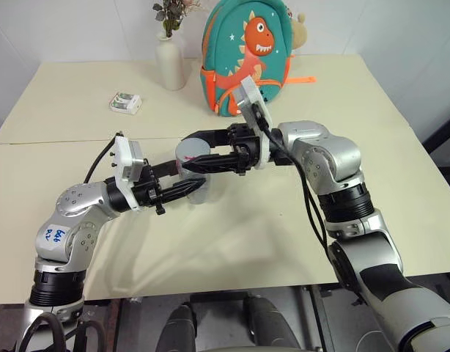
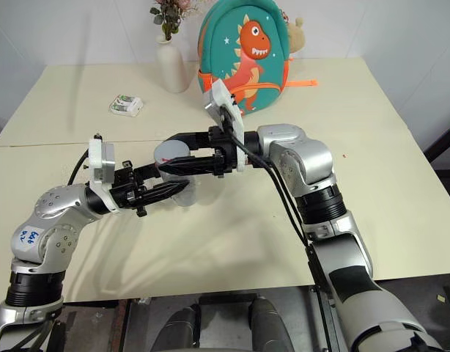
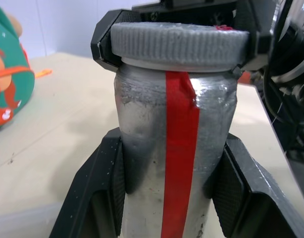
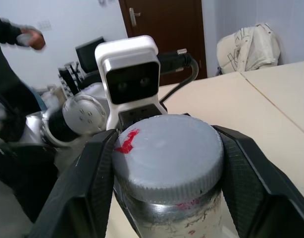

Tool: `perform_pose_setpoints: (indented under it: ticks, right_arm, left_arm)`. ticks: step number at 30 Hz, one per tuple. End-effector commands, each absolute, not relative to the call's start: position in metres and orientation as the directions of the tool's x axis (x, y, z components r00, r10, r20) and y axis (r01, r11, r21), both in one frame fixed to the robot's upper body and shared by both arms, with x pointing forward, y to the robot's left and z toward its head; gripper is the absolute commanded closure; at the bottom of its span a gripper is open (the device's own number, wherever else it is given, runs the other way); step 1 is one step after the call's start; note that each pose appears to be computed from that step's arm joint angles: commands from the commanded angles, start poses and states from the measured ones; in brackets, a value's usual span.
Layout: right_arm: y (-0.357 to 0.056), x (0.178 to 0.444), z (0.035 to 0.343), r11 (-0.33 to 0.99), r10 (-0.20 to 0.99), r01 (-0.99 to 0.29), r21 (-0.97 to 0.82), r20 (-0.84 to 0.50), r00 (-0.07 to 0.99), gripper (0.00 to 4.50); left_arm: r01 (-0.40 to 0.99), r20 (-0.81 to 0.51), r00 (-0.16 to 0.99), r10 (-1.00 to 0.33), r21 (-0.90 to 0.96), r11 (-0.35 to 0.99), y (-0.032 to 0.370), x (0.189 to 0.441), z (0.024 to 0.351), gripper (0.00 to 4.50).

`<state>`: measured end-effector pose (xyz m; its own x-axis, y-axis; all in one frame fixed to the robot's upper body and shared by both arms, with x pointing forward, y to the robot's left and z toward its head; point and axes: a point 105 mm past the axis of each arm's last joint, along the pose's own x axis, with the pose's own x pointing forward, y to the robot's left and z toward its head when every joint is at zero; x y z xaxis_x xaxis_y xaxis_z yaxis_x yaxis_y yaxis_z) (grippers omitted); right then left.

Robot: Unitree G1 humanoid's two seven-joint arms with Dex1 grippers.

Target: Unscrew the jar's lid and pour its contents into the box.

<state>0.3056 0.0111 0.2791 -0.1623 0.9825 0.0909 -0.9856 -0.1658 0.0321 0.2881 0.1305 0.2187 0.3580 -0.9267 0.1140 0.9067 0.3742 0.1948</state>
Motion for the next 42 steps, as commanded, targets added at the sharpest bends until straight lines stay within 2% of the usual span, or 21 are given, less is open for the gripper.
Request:
perform_pose_setpoints:
  ticks: [1,5,8,9,11,14,15,19,24,28,29,31,35,38,42]
  right_arm:
    - [-0.002,0.279,0.334,-0.297,0.913,-0.955,0.001,0.294,-0.283,1.94]
    - [-0.019,0.284,0.347,-0.269,0.891,-0.962,0.050,0.391,-0.229,1.94]
    - [-0.032,0.310,0.334,-0.088,0.932,-0.994,0.064,0.358,-0.059,1.94]
    - [-0.040,0.328,0.320,0.043,0.948,-0.998,0.055,0.313,0.058,1.94]
    - [-0.053,0.351,0.299,0.212,0.946,-0.977,0.013,0.249,0.209,1.94]
    - [-0.090,0.384,0.272,0.456,0.849,-0.889,0.041,0.280,0.448,1.94]
    - [-0.099,0.389,0.254,0.509,0.829,-0.860,0.025,0.255,0.498,1.94]
    - [-0.112,0.393,0.200,0.597,0.795,-0.801,-0.041,0.165,0.584,1.94]
    - [-0.128,0.397,0.148,0.675,0.738,-0.733,-0.088,0.071,0.671,1.94]
    - [-0.134,0.399,0.131,0.693,0.720,-0.716,-0.084,0.043,0.692,1.94]
    - [-0.134,0.399,0.131,0.691,0.723,-0.719,-0.082,0.044,0.690,1.94]
    - [-0.134,0.400,0.131,0.694,0.719,-0.715,-0.080,0.044,0.693,1.21]
    - [-0.135,0.402,0.137,0.692,0.722,-0.716,-0.093,0.058,0.690,0.03]
    - [-0.133,0.399,0.152,0.661,0.750,-0.739,-0.128,0.086,0.656,0.03]
    - [-0.114,0.384,0.186,0.530,0.848,-0.822,-0.209,0.131,0.514,0.03]
  left_arm:
    - [0.903,0.107,0.358,-0.927,0.214,0.374,0.133,0.284,0.219,2.59]
    - [0.900,0.104,0.368,-0.924,0.208,0.383,0.135,0.283,0.217,2.59]
    - [0.895,0.110,0.378,-0.919,0.211,0.393,0.138,0.281,0.219,2.59]
    - [0.890,0.123,0.385,-0.915,0.212,0.403,0.140,0.280,0.221,2.59]
    - [0.884,0.142,0.394,-0.908,0.211,0.416,0.143,0.278,0.225,2.59]
    - [0.873,0.180,0.412,-0.893,0.202,0.444,0.150,0.275,0.233,2.59]
    - [0.868,0.195,0.423,-0.885,0.194,0.457,0.154,0.274,0.236,2.59]
    - [0.858,0.213,0.441,-0.872,0.187,0.479,0.158,0.274,0.242,2.59]
    - [0.854,0.220,0.445,-0.868,0.187,0.485,0.160,0.275,0.245,2.59]
    - [0.854,0.231,0.447,-0.864,0.178,0.490,0.160,0.276,0.248,2.59]
    - [0.853,0.231,0.448,-0.864,0.178,0.490,0.160,0.276,0.248,2.59]
    - [0.854,0.230,0.448,-0.864,0.176,0.490,0.160,0.276,0.248,2.59]
    - [0.855,0.220,0.450,-0.866,0.176,0.489,0.160,0.275,0.246,2.59]
    - [0.848,0.207,0.460,-0.864,0.185,0.496,0.163,0.273,0.247,2.59]
    - [0.802,0.192,0.530,-0.826,0.205,0.562,0.179,0.273,0.248,2.59]
